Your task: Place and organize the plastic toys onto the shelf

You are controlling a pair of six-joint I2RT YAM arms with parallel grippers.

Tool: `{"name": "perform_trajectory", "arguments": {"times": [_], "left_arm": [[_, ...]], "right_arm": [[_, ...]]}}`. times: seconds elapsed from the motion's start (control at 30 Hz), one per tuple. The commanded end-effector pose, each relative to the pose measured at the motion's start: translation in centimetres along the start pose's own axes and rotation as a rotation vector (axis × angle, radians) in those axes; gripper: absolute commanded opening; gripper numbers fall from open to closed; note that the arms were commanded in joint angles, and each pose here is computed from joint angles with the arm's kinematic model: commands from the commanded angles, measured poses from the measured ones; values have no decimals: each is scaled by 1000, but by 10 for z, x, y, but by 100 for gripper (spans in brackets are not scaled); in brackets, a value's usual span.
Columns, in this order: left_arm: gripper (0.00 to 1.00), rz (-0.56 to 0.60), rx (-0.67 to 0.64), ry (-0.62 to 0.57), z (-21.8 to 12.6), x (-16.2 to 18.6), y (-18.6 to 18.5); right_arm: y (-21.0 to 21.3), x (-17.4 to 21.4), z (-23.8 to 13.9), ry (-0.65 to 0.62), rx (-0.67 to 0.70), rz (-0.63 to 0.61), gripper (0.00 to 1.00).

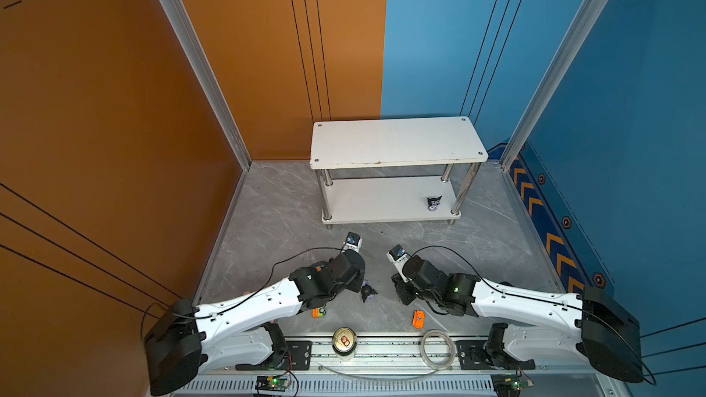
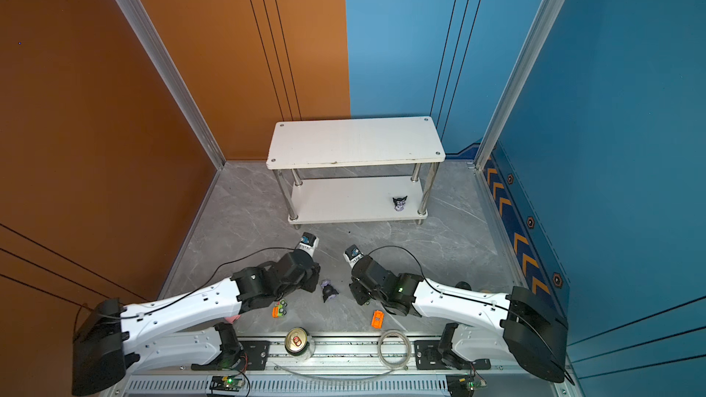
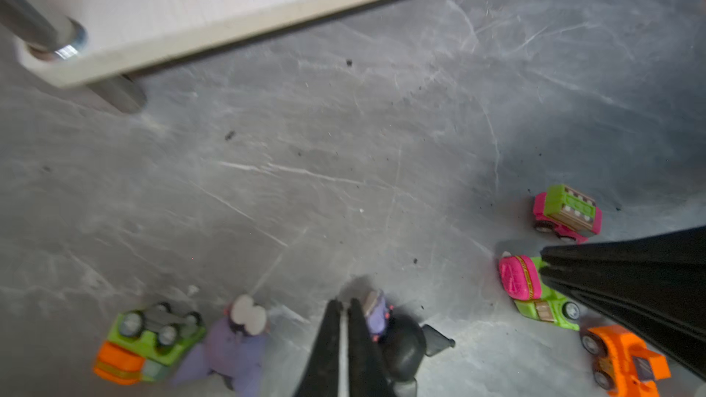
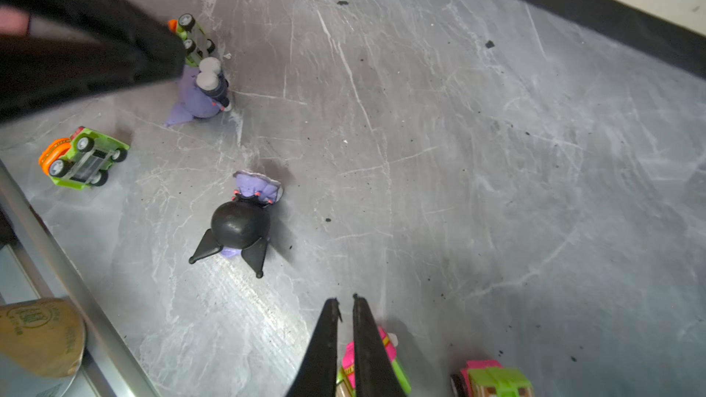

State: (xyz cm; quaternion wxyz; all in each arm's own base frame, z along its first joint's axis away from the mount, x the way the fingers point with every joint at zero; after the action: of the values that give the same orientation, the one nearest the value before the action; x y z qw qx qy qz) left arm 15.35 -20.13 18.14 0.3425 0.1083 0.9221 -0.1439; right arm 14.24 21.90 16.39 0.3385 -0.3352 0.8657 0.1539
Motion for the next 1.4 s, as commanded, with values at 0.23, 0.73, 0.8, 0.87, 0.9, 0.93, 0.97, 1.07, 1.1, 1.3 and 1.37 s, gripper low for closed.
{"name": "perform_trajectory", "arguments": {"times": [0.23, 0.73, 0.8, 0.87, 0.9, 0.93, 0.97, 1.07, 1.1, 1.3, 1.37], "left_arm": [[0, 90, -58, 78, 13, 10, -43], [0, 0, -152, 137, 26, 28, -26], [0, -15, -175, 154, 29, 29, -23], [0, -25, -195, 169, 33, 30, -19], [0, -30, -202, 179, 35, 31, -18], [0, -34, -212, 192, 37, 32, -16], [0, -37, -223, 200, 38, 32, -14], [0, -46, -256, 216, 41, 34, -7], [0, -55, -260, 218, 42, 35, -5], [0, -71, -252, 212, 45, 35, -1], [0, -68, -233, 204, 43, 31, -4]], "right_arm": [[-32, 8, -6, -15, 41, 162, 13], [-34, 11, -8, -1, 33, 171, 14], [-34, 11, -8, -2, 36, 174, 14], [-34, 11, -7, -3, 35, 175, 14], [-34, 11, -7, -3, 35, 175, 14], [-34, 11, -7, -6, 36, 178, 14], [-35, 11, -7, -6, 38, 182, 14], [-36, 12, -7, -13, 42, 194, 15], [-35, 12, -7, -13, 40, 194, 15], [-35, 11, -6, -11, 41, 192, 15], [-35, 11, -5, -16, 42, 193, 15]]}}
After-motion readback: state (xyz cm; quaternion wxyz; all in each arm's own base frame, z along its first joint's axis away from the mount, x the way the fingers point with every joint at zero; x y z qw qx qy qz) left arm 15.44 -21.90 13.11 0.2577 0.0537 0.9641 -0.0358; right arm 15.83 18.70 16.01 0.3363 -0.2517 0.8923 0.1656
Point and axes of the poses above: each gripper's point midway between its finger pads, its own z axis out along the fingers, its own y axis along the line the jaws close on, x = y × z, the point moved 10 cm from there along -z, back along the fingers, and after that the axes turned 7 degrees about -z, right-handed, at the moved point
